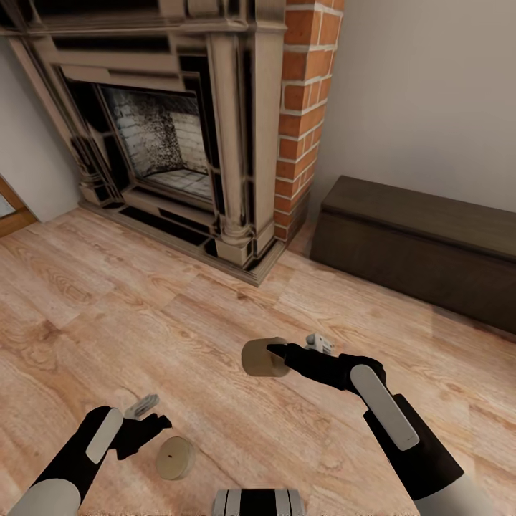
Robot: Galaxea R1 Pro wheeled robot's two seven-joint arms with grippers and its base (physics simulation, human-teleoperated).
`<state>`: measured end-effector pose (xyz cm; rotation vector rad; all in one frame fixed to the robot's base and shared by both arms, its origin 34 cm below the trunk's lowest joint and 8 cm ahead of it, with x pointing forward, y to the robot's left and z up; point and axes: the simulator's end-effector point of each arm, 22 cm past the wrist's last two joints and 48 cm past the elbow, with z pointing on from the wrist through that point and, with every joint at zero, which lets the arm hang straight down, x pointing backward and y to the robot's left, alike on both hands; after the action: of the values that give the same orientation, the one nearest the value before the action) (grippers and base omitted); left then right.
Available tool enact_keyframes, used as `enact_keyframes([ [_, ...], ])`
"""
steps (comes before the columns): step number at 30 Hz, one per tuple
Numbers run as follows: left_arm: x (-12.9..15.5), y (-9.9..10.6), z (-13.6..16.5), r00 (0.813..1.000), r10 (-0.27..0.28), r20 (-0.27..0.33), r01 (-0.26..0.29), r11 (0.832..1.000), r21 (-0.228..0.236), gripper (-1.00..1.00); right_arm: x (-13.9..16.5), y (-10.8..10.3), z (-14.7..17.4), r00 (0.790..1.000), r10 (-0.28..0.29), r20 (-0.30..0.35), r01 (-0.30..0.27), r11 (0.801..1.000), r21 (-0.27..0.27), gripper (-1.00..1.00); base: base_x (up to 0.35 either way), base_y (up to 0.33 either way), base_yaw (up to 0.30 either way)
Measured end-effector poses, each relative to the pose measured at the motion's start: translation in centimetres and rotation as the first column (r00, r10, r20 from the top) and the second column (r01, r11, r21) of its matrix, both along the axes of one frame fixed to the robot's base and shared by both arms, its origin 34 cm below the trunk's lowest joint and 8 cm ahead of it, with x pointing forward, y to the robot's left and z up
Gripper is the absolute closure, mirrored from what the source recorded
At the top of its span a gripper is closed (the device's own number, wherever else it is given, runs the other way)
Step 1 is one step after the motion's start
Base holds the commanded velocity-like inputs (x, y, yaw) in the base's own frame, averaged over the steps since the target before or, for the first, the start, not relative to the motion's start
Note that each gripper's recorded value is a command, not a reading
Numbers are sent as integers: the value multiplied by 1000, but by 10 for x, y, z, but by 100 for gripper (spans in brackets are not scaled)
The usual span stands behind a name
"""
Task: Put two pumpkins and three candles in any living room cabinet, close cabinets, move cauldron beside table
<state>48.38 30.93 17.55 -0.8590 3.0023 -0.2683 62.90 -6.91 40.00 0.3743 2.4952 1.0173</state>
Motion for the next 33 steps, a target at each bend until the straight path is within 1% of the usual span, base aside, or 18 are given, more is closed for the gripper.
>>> enact_keyframes([
  [2,-2,-1,-4,1000,0,-7,0,1000,-3,-100,0,8,3,1000,18,14,-18,999,42,100,0,0,0],
  [3,-4,-2,-5,1000,1,-11,-1,1000,-4,-100,-1,13,6,999,26,23,-28,997,72,100,0,0,0],
  [6,-7,-5,-11,1000,5,-22,-6,1000,-12,-100,-1,16,2,999,35,24,-37,996,86,100,0,0,0],
  [10,-12,-8,-17,999,10,-35,-11,1000,-21,-100,-3,17,-7,999,38,11,-39,995,89,100,0,0,0],
  [14,-11,-10,-17,999,10,-32,-11,1000,-23,-100,-3,17,-6,999,39,11,-40,995,93,100,0,0,0],
  [15,-9,-12,-16,1000,10,-24,-11,999,-35,-100,-3,17,-6,999,39,11,-40,995,94,100,0,0,0],
  [16,-6,-18,-15,1000,11,-8,-11,998,-59,-100,-3,18,-6,999,39,11,-40,995,94,100,0,0,0],
  [18,-1,-24,-13,1000,9,15,-8,996,-91,-100,-3,18,-6,999,39,11,-40,995,96,100,0,0,0],
  [20,3,-27,-12,999,9,31,-6,994,-109,-100,-3,19,-6,999,40,11,-40,994,97,100,0,0,0],
  [22,4,-29,-11,999,10,37,-6,993,-117,-100,-3,20,-6,999,40,11,-41,994,97,100,0,0,0],
  [30,5,-28,-11,999,7,43,-2,994,-112,-100,-4,20,-5,999,40,11,-40,994,99,100,0,0,0],
  [33,6,-25,-12,999,8,48,-4,995,-97,-100,-3,20,-5,999,40,11,-41,994,98,100,0,0,0],
])
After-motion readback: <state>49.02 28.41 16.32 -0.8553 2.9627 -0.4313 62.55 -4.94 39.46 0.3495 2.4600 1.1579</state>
